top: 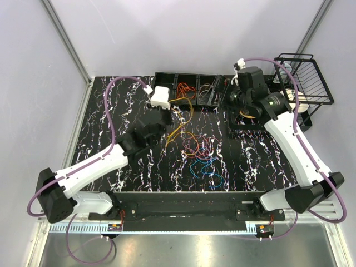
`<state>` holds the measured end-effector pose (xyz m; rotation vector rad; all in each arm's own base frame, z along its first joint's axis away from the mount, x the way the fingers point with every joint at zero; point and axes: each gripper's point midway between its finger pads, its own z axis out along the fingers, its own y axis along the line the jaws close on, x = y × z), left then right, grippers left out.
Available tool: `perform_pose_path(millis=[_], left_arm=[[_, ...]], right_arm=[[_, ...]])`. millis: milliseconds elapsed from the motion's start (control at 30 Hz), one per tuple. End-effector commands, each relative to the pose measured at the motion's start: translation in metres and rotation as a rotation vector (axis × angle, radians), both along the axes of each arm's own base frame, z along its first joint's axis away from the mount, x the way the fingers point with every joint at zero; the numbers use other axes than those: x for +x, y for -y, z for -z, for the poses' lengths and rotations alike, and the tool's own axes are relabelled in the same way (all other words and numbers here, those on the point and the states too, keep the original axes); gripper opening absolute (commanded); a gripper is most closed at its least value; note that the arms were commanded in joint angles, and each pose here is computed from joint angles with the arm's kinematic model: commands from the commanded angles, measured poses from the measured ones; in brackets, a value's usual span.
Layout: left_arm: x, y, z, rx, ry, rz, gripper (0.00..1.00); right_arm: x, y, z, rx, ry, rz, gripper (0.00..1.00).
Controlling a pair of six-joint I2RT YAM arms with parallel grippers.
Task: Untangle the cables
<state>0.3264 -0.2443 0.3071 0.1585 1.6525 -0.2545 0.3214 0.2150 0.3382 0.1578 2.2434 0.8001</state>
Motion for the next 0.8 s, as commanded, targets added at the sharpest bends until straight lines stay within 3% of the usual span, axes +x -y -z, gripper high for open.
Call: perform_pose_path(millis=[0, 400, 600, 767], left_arm=[[0.008, -0.005, 0.001, 0.065, -0.050, -0.029, 0.00], [0.003, 0.004, 0.157, 0.200, -0.512, 0.034, 0.00], [0.006, 0.020, 0.208, 0.253, -0.684, 0.050, 0.00], [0.011, 0.026, 0.224, 0.249, -0.730, 0.048, 0.00]], right_arm=[[-0.009, 0.003, 0.021, -0.015, -0.016, -0.015, 1.00], [-0.026, -0.008, 0.070, 0.036, -0.124, -0.073, 0.98], [-0.029, -0.008, 0.081, 0.033, -0.146, -0.076, 0.97], [-0.032, -0.007, 0.086, 0.028, -0.157, -0.080, 0.97]])
